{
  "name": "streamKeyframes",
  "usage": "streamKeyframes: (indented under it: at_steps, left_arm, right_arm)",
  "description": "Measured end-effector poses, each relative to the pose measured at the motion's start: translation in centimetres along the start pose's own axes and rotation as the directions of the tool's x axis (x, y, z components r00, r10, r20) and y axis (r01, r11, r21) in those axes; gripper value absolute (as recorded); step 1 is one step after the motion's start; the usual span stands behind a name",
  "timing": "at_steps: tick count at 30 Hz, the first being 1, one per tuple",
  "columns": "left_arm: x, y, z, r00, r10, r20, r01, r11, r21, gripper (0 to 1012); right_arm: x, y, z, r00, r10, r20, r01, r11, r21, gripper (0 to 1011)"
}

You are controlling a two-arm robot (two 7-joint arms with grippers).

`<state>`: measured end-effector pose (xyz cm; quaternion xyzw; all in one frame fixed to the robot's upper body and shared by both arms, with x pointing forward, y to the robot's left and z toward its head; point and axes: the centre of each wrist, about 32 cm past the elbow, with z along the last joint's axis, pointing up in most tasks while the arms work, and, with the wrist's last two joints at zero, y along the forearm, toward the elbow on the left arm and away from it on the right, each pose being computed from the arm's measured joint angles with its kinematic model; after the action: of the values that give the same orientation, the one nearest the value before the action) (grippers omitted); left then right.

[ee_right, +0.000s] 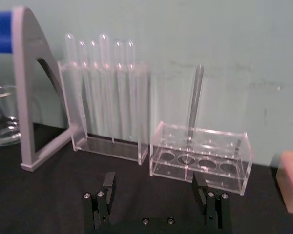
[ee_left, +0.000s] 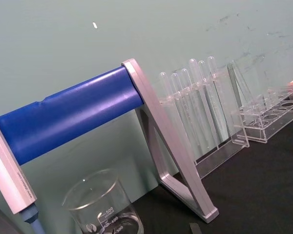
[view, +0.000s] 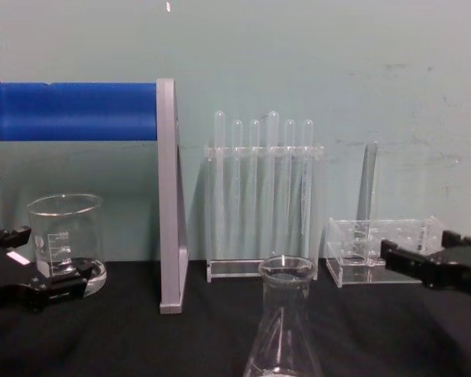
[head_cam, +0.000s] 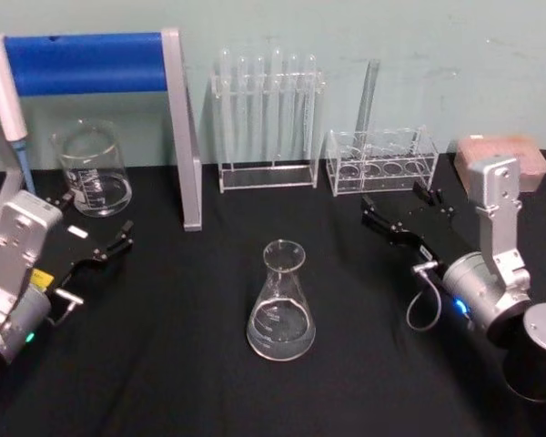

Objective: Grasp the erlenmeyer flask with one hand, shake it three times, then place it back.

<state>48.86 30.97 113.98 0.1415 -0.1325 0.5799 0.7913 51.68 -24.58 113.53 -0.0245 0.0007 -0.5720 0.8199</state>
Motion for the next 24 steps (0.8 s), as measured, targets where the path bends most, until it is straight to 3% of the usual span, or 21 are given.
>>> streamKeyframes:
  at_steps: [13,24]
  left_arm:
    - [0.0,0.0,0.0,1.0,0.0,0.0,0.0,1.0,0.0,1001]
    - [0.0,0.0,0.0,1.0,0.0,0.0,0.0,1.0,0.0,1001]
  right_arm:
    - [0.1,0.91,-0.78,1.0,0.012,-0.001,-0.012,0.998,-0.063,1000]
    - [0.13,0.91,-0.78,1.0,0.012,0.0,-0.012,0.998,-0.064,1000]
